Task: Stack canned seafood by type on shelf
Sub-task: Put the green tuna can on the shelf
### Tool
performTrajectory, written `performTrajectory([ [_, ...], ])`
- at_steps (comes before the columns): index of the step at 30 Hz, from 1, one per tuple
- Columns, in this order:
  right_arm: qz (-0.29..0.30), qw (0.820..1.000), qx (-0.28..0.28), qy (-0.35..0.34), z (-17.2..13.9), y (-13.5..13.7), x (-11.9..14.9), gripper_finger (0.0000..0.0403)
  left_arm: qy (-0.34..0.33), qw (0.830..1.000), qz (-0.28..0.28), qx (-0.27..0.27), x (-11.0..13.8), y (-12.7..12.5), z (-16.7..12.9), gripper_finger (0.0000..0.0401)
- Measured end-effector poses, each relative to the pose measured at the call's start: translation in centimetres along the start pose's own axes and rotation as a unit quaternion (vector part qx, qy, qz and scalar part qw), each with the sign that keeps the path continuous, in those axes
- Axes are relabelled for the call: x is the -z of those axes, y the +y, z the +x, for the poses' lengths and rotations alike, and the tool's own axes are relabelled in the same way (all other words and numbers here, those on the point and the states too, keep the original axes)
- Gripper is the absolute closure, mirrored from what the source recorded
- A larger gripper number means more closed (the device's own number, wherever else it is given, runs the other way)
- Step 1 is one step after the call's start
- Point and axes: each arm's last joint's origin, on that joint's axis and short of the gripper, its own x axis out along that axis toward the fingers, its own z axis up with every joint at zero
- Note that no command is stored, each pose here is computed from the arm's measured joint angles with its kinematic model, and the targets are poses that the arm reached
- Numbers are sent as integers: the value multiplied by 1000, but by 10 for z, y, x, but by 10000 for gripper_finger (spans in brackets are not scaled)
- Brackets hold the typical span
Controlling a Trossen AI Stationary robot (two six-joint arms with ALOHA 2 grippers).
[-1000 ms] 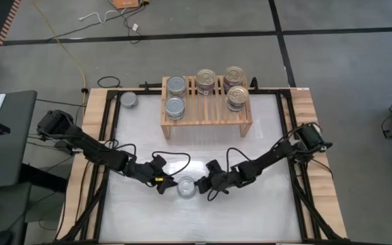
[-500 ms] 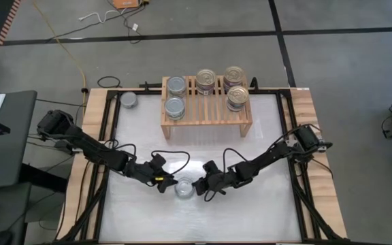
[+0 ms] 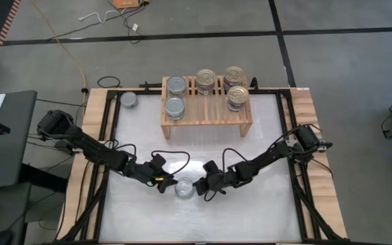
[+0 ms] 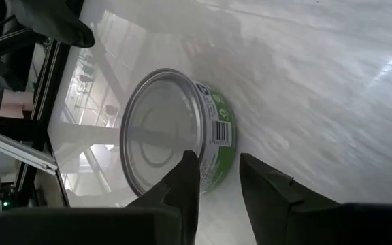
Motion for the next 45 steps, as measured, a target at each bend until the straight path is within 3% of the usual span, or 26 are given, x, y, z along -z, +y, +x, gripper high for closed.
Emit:
performTrajectory([
  [16, -9, 1000, -4, 7, 0, 1, 0, 274, -12, 1000, -3, -8, -2, 1, 0, 207],
  [21, -8, 1000, -6, 7, 0, 1, 1, 274, -1, 1000, 6, -15, -5, -1, -16, 207],
  [30, -7, 1000, -7, 8, 0, 1, 2, 274, 45, 992, 31, -114, 7, 15, -43, 207],
  [45, 50, 999, -5, 3, 0, 1, 0, 274, 88, 982, 130, -102, 31, 21, 0, 207],
])
